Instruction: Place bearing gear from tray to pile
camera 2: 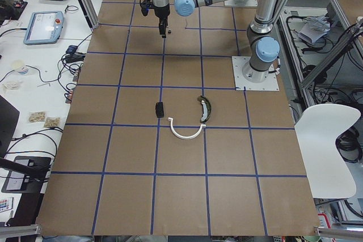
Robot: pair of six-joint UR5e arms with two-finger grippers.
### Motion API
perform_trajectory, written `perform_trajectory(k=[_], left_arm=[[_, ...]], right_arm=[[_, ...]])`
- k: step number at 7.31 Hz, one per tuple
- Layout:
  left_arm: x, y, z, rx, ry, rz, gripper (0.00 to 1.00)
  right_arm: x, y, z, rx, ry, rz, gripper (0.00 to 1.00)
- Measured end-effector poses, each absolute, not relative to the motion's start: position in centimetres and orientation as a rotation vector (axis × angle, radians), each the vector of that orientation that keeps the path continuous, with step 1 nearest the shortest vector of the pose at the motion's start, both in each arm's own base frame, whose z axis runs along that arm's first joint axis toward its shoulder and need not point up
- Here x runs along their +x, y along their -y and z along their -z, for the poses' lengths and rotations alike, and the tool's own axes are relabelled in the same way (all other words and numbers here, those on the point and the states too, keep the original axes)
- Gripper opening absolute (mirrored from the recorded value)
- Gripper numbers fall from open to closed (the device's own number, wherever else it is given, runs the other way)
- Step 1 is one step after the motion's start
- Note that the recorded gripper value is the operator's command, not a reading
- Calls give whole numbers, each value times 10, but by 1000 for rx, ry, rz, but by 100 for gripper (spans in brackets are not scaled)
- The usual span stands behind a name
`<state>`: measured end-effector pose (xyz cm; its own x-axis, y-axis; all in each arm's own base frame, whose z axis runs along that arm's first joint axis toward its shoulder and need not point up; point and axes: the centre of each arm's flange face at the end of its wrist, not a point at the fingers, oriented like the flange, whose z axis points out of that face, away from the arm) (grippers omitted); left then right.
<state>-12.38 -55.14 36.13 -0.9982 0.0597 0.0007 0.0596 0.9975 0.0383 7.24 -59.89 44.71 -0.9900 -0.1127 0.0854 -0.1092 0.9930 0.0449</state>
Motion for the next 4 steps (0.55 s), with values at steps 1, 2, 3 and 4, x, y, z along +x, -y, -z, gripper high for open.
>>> perform_trajectory(k=[1, 2, 3, 4], left_arm=[[-157, 560, -340, 134, -3137, -24, 100], [-192, 563, -319, 199, -3135, -3, 100], [-224, 563, -298, 269, -3131, -5, 100], [-252, 558, -279, 338, -3124, -24, 100]], right_arm=[[-11, 601, -452, 291, 3022, 95, 100], [-94, 595, -450, 418, 3015, 134, 100], [-176, 581, -440, 559, 3027, 170, 100], [-249, 563, -421, 715, 3052, 188, 99]])
